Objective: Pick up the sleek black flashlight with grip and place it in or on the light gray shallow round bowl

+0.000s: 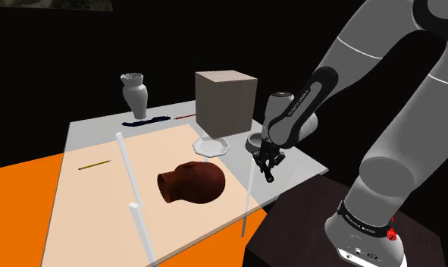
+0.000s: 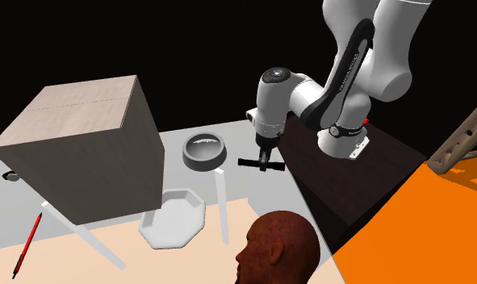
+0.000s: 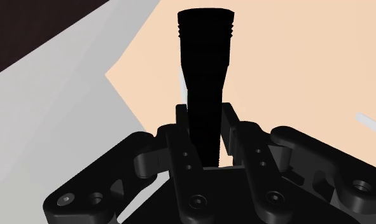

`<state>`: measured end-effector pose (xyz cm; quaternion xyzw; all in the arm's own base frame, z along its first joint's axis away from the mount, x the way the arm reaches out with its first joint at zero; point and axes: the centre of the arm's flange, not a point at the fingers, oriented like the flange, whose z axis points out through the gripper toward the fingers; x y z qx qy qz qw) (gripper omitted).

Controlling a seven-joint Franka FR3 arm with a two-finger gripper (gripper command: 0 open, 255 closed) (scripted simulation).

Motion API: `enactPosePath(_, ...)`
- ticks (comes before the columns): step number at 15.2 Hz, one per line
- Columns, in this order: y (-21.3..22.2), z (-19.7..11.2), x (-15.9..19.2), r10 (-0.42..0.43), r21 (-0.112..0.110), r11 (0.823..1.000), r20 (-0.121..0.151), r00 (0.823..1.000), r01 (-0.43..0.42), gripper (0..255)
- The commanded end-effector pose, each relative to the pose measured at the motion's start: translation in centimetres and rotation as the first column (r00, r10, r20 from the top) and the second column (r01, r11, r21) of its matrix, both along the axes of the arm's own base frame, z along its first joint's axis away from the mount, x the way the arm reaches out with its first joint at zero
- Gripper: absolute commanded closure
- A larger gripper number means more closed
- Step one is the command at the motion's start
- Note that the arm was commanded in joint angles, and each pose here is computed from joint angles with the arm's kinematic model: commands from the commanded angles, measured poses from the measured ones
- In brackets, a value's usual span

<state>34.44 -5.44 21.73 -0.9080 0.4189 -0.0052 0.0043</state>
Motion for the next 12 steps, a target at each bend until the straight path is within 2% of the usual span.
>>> enactPosePath(1, 0.0, 1.0, 0.0, 0.0, 0.0, 1.0, -0.001, 1.0, 0.0, 255)
enactPosePath(12, 0.0, 6.8, 0.0, 0.0, 0.0, 1.0, -0.001, 1.0, 0.0, 255)
